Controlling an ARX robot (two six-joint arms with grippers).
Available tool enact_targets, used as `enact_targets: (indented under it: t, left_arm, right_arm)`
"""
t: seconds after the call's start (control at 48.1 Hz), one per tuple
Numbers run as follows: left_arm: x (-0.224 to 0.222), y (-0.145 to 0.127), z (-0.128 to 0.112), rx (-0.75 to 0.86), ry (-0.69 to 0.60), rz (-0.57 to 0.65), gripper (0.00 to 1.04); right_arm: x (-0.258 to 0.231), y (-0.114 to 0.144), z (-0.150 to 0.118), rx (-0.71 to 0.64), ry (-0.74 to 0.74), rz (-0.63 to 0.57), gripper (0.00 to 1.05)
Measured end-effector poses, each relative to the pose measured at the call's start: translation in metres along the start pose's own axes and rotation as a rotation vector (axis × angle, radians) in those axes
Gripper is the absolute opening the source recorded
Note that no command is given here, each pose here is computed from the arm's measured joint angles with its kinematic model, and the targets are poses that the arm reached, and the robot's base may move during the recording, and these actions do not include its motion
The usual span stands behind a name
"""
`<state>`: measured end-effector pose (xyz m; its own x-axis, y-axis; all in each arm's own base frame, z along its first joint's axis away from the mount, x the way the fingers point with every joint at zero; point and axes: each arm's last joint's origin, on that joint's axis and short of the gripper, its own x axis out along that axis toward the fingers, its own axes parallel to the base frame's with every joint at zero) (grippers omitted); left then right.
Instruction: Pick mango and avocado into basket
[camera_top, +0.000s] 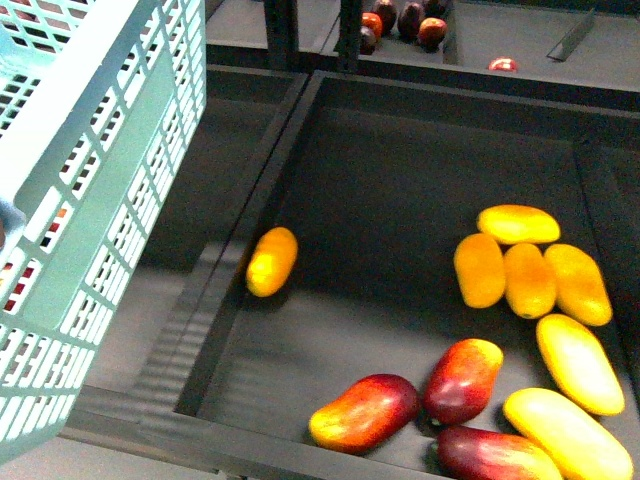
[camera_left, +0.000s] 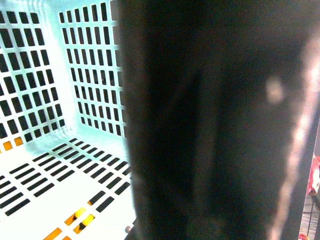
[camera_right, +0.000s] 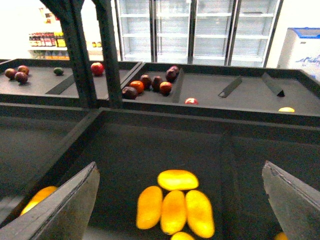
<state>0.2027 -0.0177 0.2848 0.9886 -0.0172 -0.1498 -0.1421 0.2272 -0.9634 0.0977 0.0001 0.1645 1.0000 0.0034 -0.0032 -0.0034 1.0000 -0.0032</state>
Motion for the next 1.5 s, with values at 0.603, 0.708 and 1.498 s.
enact_targets:
  t: [0.603, 0.708, 1.498]
  left_arm:
    - [0.001, 0.001, 0.003, 0.004, -0.036, 0.010, 0.05]
    - [0.000, 0.000, 0.003, 0.019, -0.026, 0.002, 0.05]
    - [0.067, -0.014, -0.049, 1.261, 0.406, -0.131, 0.05]
  right_arm:
    - [0.000, 0.000, 0.000, 0.000, -0.001, 0.005, 0.97]
    - [0.000, 0.000, 0.000, 0.000, -0.002, 0.000, 0.97]
    - [0.000, 0.000, 0.000, 0.000, -0.002, 0.000, 0.97]
